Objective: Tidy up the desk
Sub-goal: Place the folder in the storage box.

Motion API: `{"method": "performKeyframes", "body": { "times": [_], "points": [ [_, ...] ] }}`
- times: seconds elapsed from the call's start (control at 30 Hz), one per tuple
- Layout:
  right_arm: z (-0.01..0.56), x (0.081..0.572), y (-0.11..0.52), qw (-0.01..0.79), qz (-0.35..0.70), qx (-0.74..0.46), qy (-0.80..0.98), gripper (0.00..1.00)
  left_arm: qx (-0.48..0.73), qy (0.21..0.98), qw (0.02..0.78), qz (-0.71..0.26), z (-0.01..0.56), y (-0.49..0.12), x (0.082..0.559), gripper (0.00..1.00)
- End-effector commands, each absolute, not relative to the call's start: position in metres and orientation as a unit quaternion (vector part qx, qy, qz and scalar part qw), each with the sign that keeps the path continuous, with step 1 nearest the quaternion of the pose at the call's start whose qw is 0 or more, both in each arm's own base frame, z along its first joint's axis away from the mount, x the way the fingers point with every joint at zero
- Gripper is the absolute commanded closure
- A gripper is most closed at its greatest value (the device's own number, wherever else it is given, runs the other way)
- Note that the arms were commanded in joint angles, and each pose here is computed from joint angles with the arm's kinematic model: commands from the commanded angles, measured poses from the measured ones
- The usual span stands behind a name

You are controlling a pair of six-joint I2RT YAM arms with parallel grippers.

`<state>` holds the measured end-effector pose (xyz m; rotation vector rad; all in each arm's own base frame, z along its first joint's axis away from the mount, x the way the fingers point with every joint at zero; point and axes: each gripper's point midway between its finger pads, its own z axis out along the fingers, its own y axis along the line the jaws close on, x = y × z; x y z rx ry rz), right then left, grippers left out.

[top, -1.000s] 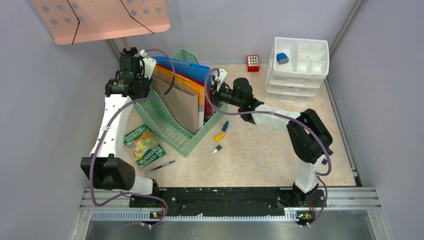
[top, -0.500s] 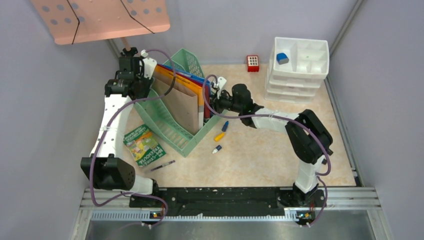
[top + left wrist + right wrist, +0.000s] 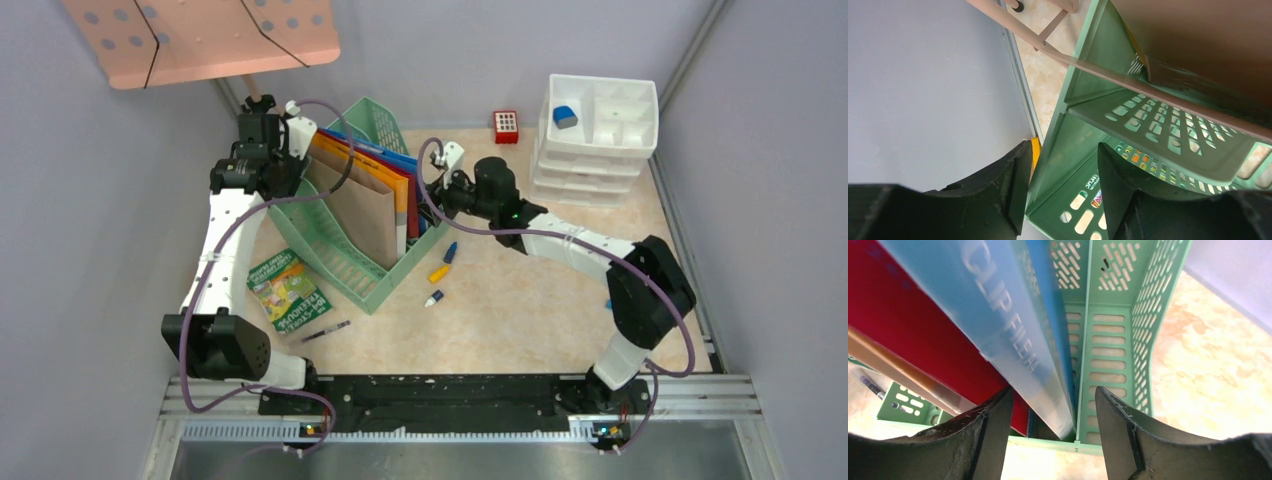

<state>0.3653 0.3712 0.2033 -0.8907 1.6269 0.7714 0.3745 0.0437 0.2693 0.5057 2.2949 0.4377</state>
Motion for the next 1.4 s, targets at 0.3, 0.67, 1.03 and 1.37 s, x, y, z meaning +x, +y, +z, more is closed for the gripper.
{"method": "performKeyframes", "body": {
  "times": [0.3, 0.67, 1.03, 1.37],
  "points": [
    [0.295, 0.375, 0.31, 0.592, 0.277, -0.328, 0.682, 0.33, 0.229, 0.872, 0.4, 0.165, 0.292, 0.036, 0.366, 0.42],
    [0.324, 0.375, 0.241, 0.613, 0.251, -0.298, 0.688, 0.32, 0.196, 0.857, 0.448, 0.166, 0.327, 0.035, 0.369, 0.27],
    [0.336, 0.379, 0.179, 0.616, 0.218, -0.239, 0.719, 0.27, 0.113, 0.829, 0.53, 0.137, 0.368, 0.029, 0.357, 0.12],
    [0.3, 0.377, 0.118, 0.573, 0.128, -0.203, 0.784, 0.01, 0.072, 0.811, 0.58, 0.02, 0.375, -0.006, 0.322, 0.02]
  ]
}}
